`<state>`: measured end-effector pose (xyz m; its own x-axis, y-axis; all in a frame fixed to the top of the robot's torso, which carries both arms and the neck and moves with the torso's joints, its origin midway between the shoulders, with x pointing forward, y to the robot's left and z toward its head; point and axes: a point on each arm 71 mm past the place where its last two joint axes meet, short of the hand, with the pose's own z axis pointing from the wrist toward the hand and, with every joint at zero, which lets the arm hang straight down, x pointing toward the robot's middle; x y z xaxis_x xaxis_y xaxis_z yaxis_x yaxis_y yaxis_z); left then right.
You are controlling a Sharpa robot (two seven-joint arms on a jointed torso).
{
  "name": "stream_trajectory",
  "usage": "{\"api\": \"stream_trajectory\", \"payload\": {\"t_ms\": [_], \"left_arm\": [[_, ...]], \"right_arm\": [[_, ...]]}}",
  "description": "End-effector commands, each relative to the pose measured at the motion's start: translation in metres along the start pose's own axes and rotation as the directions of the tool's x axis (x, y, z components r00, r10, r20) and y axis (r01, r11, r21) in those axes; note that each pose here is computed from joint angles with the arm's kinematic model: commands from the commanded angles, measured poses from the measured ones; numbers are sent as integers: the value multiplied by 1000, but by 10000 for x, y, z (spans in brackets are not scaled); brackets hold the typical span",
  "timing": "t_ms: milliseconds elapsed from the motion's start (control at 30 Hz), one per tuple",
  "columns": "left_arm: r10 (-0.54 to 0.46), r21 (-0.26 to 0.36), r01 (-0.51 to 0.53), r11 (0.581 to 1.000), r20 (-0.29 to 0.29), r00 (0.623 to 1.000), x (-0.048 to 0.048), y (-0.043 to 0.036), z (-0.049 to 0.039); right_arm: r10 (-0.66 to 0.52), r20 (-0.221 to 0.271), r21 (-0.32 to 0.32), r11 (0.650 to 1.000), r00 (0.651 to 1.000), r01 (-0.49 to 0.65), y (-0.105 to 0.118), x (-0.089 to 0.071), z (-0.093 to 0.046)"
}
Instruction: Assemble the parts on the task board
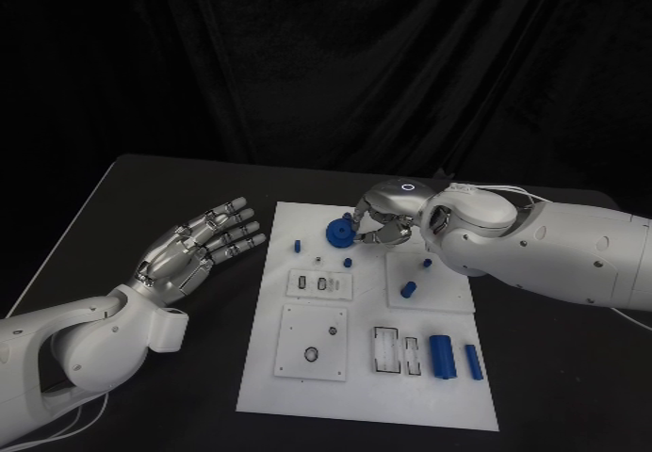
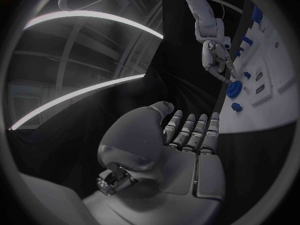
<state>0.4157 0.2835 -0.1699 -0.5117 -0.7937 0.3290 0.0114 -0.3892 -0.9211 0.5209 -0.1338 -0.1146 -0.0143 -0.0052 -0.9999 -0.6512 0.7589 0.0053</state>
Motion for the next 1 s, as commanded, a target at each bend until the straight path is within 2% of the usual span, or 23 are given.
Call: {"api": "stream_trajectory", "payload": {"t_ms": [33,567,1000], "left_arm": [[-8,189,9,982,-6,1000,6,-134,-12],[-8,188,8,982,-1,1000,-13,-136,-14],[-8,189,9,982,-1,1000,-14,-135,-12]], "right_arm": [[-3,-21,7,1000,1000,3,-23,59,-29],[9,-13,36,999,1000,-8,-129,57,-117],[24,12,16,1000,1000,-24,-102,41,-126]]}}
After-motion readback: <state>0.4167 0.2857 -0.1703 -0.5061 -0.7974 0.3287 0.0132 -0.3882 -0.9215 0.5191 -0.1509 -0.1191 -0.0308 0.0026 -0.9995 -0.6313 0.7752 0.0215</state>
